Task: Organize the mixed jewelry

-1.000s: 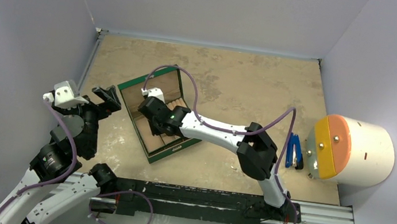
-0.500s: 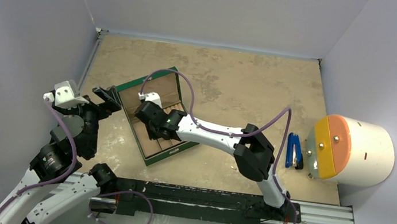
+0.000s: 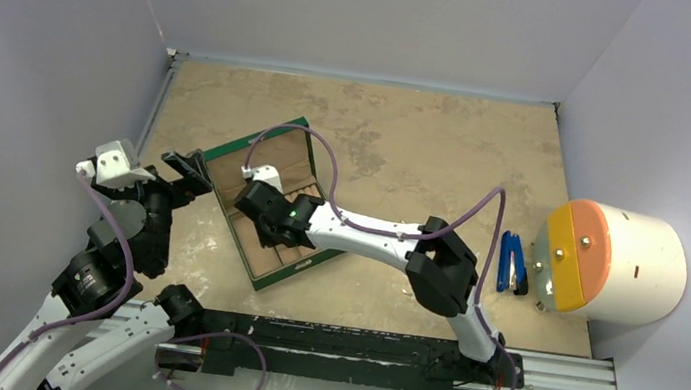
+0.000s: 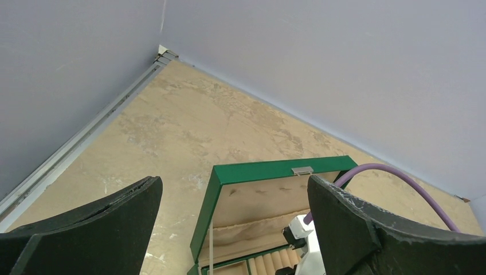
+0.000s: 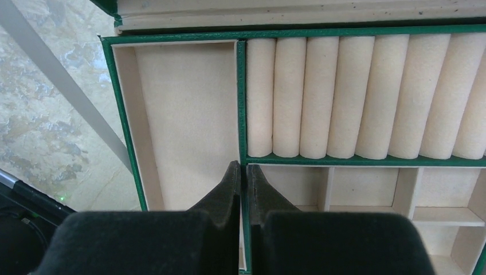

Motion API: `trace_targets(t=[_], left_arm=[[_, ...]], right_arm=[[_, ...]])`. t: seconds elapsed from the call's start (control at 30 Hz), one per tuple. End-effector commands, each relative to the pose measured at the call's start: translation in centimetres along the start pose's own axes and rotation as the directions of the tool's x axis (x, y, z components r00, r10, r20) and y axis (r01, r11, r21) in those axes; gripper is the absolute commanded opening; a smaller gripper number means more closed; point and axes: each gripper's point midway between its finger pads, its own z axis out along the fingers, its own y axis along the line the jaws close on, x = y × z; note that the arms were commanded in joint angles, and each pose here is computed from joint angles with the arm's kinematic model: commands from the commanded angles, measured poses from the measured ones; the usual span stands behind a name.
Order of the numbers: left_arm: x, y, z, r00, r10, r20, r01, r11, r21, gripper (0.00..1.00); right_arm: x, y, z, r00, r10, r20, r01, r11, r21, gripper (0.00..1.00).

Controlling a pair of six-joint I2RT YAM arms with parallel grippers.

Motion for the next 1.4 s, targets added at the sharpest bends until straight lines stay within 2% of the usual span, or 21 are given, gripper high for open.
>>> trace_targets(t=[0.0, 0.07, 0.23, 0.37, 0.5, 0.8, 1.0, 1.37], left_arm=[[-1.2, -0.5, -0.1, 0.999, -0.045, 0.023, 0.045, 0.999, 0.013, 0.98], [-1.2, -0.5, -0.1, 0.999, -0.045, 0.023, 0.045, 0.999, 0.015, 0.98], [-1.1, -0.6, 0.0, 0.999, -0.038, 0.017, 0.038, 0.999, 0.014, 0.98], [-0.9, -0.7, 0.1, 0.999, -0.032, 0.014, 0.032, 0.999, 0.013, 0.98], [-0.9, -0.8, 0.2, 1.000, -0.029, 0.011, 0.029, 0.999, 0.014, 0.98], [-0.4, -1.2, 0.4, 1.000, -0.010, -0.002, 0.010, 1.000, 0.018, 0.98], [0.0, -1.5, 0.6, 1.000, 0.002, -0.013, -0.002, 1.000, 0.023, 0.98], [0.8, -2.0, 1.0, 0.999, 0.038, -0.036, -0.037, 0.999, 0.023, 0.98]], right_arm=[[1.4, 0.6, -1.0, 0.999, 0.003, -0.034, -0.003, 1.000, -0.004, 0.00], [1.7, 0.7, -0.8, 0.999, 0.007, -0.046, -0.007, 1.000, 0.000, 0.01], [1.6, 0.8, -0.7, 0.999, 0.011, -0.040, -0.011, 1.000, -0.002, 0.18], [0.9, 1.1, -1.7, 1.000, 0.013, -0.026, -0.013, 0.999, -0.030, 0.28], [-0.5, 0.7, -3.2, 1.000, 0.007, 0.024, -0.006, 0.999, -0.035, 0.34], [-2.6, -3.2, -7.3, 0.991, -0.051, 0.125, 0.046, 0.998, 0.044, 0.40], [-1.1, -8.6, -8.7, 0.990, -0.038, 0.137, 0.021, 0.992, 0.121, 0.45], [-0.4, -14.3, -8.1, 0.985, 0.075, 0.154, -0.078, 0.997, 0.010, 0.48]])
